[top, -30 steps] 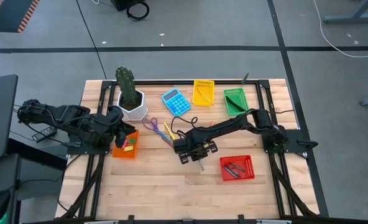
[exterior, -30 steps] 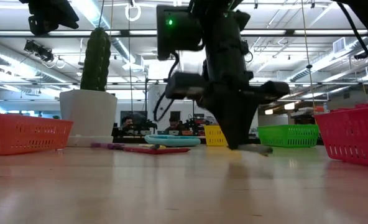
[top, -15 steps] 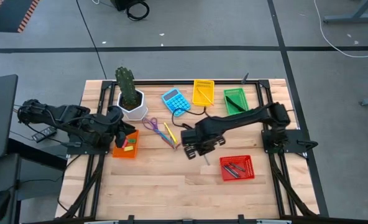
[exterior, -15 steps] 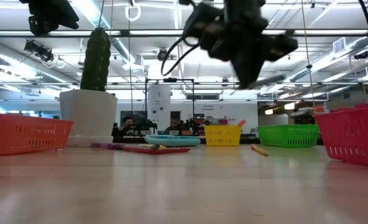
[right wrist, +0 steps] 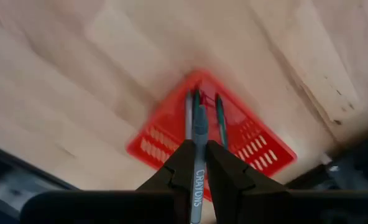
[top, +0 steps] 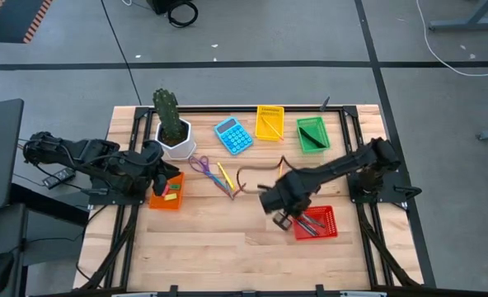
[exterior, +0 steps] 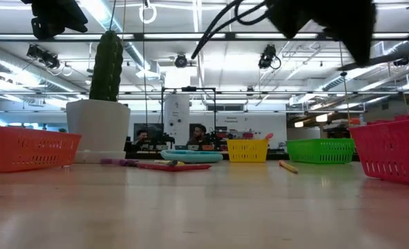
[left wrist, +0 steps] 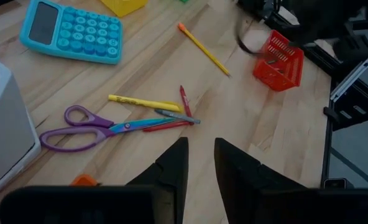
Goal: Sort crayons/erasers/pens/pencils in bins
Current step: Put the bottom gray crayon into the red bin
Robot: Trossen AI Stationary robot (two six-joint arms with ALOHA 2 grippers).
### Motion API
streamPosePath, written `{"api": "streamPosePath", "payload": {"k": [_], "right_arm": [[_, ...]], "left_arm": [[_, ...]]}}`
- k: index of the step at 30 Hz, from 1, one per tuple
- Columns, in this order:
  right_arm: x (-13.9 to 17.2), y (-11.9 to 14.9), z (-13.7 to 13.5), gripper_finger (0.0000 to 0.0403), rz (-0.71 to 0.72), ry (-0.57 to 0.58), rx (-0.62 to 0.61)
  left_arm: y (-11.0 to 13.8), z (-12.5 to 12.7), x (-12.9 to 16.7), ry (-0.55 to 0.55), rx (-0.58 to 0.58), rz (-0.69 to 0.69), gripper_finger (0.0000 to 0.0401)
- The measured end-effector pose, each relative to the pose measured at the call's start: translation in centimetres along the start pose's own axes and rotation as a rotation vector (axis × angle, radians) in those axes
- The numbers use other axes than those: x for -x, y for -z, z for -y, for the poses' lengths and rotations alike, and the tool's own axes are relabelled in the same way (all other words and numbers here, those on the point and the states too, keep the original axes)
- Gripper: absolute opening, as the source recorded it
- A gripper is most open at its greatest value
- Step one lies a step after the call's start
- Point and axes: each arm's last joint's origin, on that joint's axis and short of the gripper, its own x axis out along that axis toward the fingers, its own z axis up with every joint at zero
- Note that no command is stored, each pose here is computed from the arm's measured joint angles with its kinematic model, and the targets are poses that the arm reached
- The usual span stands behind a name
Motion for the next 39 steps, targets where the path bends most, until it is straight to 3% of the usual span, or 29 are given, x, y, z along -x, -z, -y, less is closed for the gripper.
{"api": "streamPosePath", "payload": {"k": [9, 17, 28, 39], "right_arm": [[-4.5, 4.5, -0.7, 0.0044, -0.049, 0.147, 0.252], [-8.9, 5.4, 0.1, 0.0045, -0.058, 0.168, 0.368], [-10.5, 4.3, 2.5, 0.0045, 0.073, 0.073, 0.370], [-11.2, 4.2, 3.3, 0.0053, 0.159, -0.023, 0.294]], "left_arm": [[0.0, 0.0, 0.0, 0.000, 0.047, 0.000, 0.0082], [0.0, 0.0, 0.0, 0.001, 0.153, 0.001, 0.0085], [0.0, 0.0, 0.0, -0.004, 0.284, 0.005, 0.0084], [0.2, 0.7, -1.7, -0.064, 0.288, -0.036, 0.0085]]}}
